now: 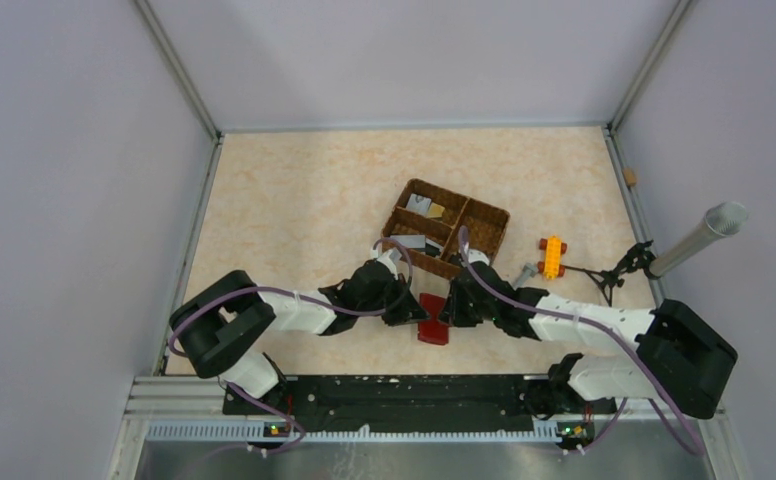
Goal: Put the credit cards into the card holder
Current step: Close the card holder at the center of the board.
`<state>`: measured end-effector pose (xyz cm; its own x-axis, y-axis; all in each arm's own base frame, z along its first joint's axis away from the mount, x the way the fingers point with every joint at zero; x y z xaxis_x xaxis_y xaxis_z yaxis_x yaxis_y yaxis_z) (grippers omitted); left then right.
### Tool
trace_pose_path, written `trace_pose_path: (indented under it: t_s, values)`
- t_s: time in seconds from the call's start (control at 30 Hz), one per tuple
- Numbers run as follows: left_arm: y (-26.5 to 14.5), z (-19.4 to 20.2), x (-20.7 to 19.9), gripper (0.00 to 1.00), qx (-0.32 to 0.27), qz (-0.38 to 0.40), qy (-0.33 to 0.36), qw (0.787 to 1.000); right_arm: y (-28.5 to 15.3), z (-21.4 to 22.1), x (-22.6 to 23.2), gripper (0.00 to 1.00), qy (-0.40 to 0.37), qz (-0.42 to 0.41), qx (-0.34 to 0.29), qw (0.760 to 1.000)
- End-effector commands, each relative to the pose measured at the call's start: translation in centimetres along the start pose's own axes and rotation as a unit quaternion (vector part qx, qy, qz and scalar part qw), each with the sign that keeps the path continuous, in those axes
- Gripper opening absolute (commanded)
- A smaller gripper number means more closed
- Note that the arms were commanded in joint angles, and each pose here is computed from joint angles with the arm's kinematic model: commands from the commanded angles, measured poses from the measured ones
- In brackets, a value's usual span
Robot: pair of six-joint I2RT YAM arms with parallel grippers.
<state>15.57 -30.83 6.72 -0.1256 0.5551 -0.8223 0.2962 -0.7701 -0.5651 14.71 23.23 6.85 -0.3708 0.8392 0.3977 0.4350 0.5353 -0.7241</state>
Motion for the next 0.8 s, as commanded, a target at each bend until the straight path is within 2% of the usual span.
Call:
trace_pose_path:
  t_s: [0.0, 0.43, 0.7, 0.77]
  values:
    - [1.0, 0.5, -0.5, 0.0, 0.01, 0.002, 0.018, 1.0, 0.6, -1.7, 5.1, 0.0, -0.008, -0.093, -0.018, 0.995]
    - [1.0, 0.6, -0.6, 0.0, 0.008, 0.0, 0.018, 1.0, 2.8, -0.7, 5.9, 0.0, -0.031, -0.047, 0.035, 0.998]
    - [0.9, 0.6, -0.7, 0.0, 0.008, 0.004, 0.02, 1.0, 2.4, -1.1, 6.3, 0.0, -0.043, -0.043, 0.041, 0.997]
    - [0.9, 0.4, -0.4, 0.0, 0.002, -0.002, 0.021, 1.0, 1.7, -1.8, 6.5, 0.08, -0.05, -0.044, 0.032, 0.997]
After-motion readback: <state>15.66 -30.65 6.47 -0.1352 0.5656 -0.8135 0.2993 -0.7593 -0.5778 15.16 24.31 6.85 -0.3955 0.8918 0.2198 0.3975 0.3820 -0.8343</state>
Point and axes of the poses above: each gripper's point midway between its finger pads, its own y axis out along the fingers, its own x axis along the line the jaws close on, z = x × y, the point moved 4 cm from there along -y, back along the fingers, and after that the axes turned 12 degrees about -y, right-handed, at the moved point
